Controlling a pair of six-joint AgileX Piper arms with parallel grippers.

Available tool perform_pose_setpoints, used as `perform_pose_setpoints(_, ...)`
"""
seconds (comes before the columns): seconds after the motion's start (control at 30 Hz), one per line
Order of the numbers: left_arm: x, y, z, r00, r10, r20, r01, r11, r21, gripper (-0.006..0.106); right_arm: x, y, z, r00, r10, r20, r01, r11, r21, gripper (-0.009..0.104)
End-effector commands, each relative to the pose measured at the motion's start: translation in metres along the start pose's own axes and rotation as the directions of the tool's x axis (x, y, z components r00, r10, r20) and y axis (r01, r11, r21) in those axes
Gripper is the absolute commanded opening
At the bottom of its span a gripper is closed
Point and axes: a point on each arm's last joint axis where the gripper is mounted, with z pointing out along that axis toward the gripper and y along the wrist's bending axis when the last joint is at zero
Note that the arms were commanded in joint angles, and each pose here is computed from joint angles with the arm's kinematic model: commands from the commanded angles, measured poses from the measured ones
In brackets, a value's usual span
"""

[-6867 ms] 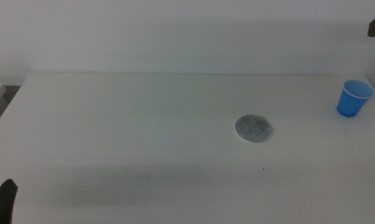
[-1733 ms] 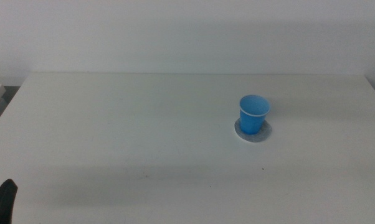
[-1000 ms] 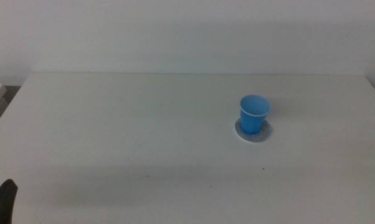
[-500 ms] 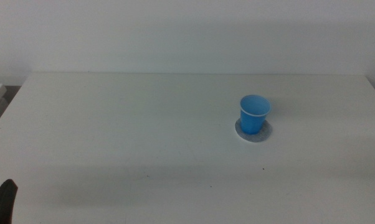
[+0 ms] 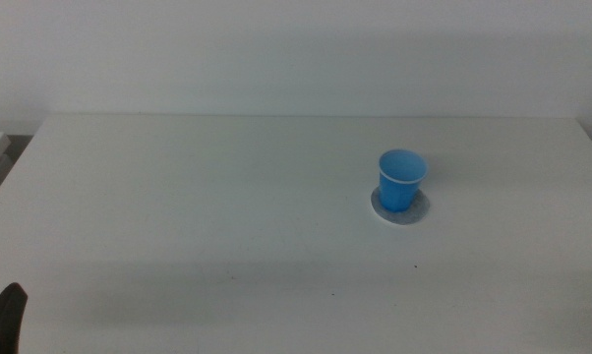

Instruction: Place an empty cup on a cup mat.

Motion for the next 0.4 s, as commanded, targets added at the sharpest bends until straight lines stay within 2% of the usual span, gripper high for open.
perform_pose_setpoints(0.0, -0.0015, -0.0002, -0.0003, 1.0, -0.005, 0.017, 0.005, 1.0, 0.002, 0.094, 0.0007, -0.0004, 0.0, 1.0, -0.021, 0.004, 0.021, 1.0, 0.004, 0.085)
perform_pose_setpoints(0.37, -0.0015, -0.0002, -0.0003, 1.0, -0.005, 0.017, 0.005, 1.0, 0.002, 0.094, -0.0021, -0.0003, -0.0001, 0.999, -0.016, 0.034, 0.015, 1.0, 0.004, 0.085)
